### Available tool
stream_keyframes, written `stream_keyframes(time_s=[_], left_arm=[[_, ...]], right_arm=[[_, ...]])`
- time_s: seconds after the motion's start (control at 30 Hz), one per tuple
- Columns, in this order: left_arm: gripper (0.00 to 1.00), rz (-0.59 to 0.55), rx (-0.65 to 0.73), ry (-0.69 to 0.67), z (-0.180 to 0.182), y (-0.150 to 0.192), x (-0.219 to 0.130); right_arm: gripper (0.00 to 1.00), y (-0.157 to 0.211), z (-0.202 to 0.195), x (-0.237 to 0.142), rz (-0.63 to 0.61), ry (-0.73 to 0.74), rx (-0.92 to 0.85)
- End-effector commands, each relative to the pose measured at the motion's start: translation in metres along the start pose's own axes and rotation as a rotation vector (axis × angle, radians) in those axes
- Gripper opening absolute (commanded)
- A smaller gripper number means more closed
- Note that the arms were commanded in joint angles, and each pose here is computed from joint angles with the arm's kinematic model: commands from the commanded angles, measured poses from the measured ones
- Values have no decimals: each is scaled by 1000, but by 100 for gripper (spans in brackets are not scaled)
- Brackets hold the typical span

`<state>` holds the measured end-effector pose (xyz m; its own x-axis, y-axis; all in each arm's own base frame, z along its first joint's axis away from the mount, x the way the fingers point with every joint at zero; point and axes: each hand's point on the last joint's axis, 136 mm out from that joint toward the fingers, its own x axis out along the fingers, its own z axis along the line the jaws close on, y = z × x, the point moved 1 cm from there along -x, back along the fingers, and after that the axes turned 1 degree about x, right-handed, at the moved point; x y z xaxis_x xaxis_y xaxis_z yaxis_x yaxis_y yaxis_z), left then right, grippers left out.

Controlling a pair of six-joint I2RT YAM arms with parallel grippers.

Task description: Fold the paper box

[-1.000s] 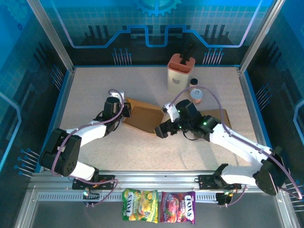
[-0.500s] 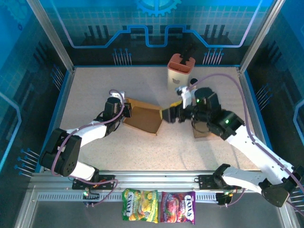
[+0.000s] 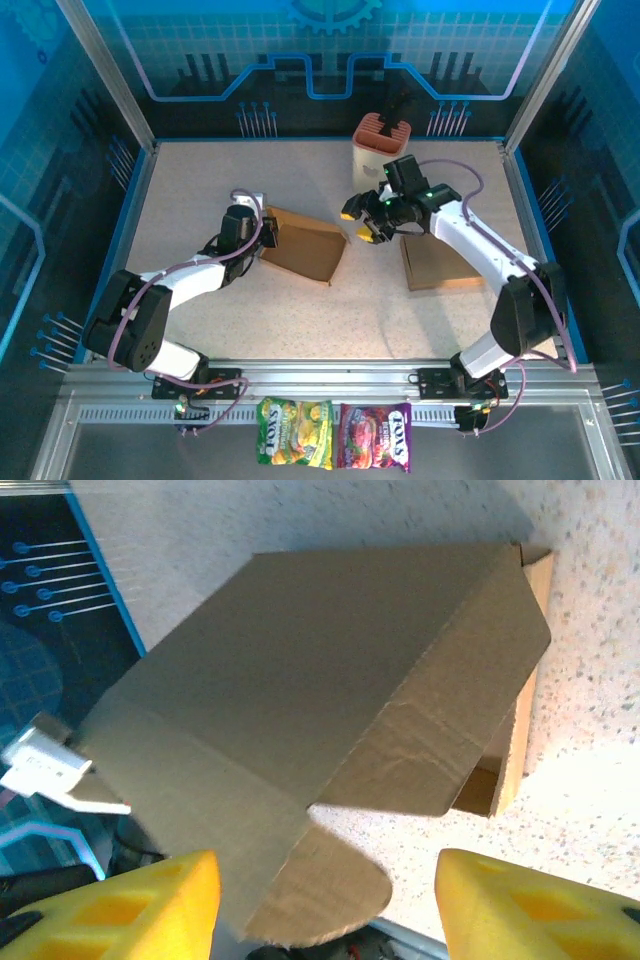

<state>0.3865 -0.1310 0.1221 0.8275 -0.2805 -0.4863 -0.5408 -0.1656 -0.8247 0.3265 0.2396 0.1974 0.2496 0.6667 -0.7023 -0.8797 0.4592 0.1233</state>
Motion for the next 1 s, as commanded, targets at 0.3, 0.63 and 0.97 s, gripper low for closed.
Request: stream_keyframes(time_s=[0.3,0.63,0.97], left_arm=[[0,-2,-16,2,-2,0,-4],[0,12,-48,20,-5,3,-2],[0,39,-112,72,-13,10,-5]], right_arm=[[60,-11,-2,41,133,-41,131],[55,-12,0,59,179,-77,168],[46,-13,-4,62,175,-35,93]])
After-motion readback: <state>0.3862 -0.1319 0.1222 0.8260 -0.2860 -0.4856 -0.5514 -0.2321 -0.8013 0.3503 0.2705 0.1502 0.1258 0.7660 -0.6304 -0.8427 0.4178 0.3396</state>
